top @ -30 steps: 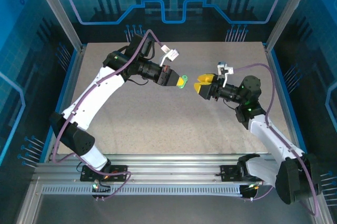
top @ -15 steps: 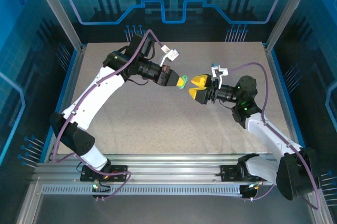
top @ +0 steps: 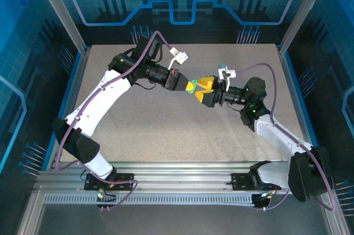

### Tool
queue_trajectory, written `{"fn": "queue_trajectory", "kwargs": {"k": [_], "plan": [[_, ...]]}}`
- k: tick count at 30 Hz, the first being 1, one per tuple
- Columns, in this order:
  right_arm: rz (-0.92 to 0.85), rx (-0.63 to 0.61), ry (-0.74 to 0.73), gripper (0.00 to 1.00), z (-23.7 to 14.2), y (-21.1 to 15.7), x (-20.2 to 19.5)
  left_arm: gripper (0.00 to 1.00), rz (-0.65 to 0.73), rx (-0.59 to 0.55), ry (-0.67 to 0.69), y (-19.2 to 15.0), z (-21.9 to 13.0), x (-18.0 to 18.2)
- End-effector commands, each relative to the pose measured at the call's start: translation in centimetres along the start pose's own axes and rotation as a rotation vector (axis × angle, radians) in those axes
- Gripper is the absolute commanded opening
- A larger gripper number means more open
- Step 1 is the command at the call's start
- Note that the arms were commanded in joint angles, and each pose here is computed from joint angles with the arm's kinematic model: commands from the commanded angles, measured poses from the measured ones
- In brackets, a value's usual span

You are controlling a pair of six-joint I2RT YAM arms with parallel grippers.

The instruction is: Remove the keys from the keyring

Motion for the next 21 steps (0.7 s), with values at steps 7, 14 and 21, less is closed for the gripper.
{"fn": "queue_trajectory", "kwargs": {"k": [7, 14, 21], "plan": [[-0.076, -0.032, 0.146, 0.63, 1.0, 2.2, 2.1, 0.0, 0.026, -0.003, -0.037, -0.1, -0.6, -1.0], [-0.077, -0.021, 0.143, 0.54, 0.4, 1.8, 2.7, 0.0, 0.034, -0.009, -0.032, -0.1, -0.8, -1.1], [-0.081, -0.018, 0.147, 0.49, -0.1, 1.6, 3.3, 0.0, 0.036, -0.009, -0.027, -0.2, -0.8, -1.1]]}}
Point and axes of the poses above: each hand's point on the last joint's axis, 136 mm out from that joint toward the fingers, its own z axis out along the fingers, its own x axis along the line the jaws close on, y = z × x, the point moved 6 cm from there along -z, back along the fingers, and after that the axes turned 13 degrees about -z, right-handed, at the moved point
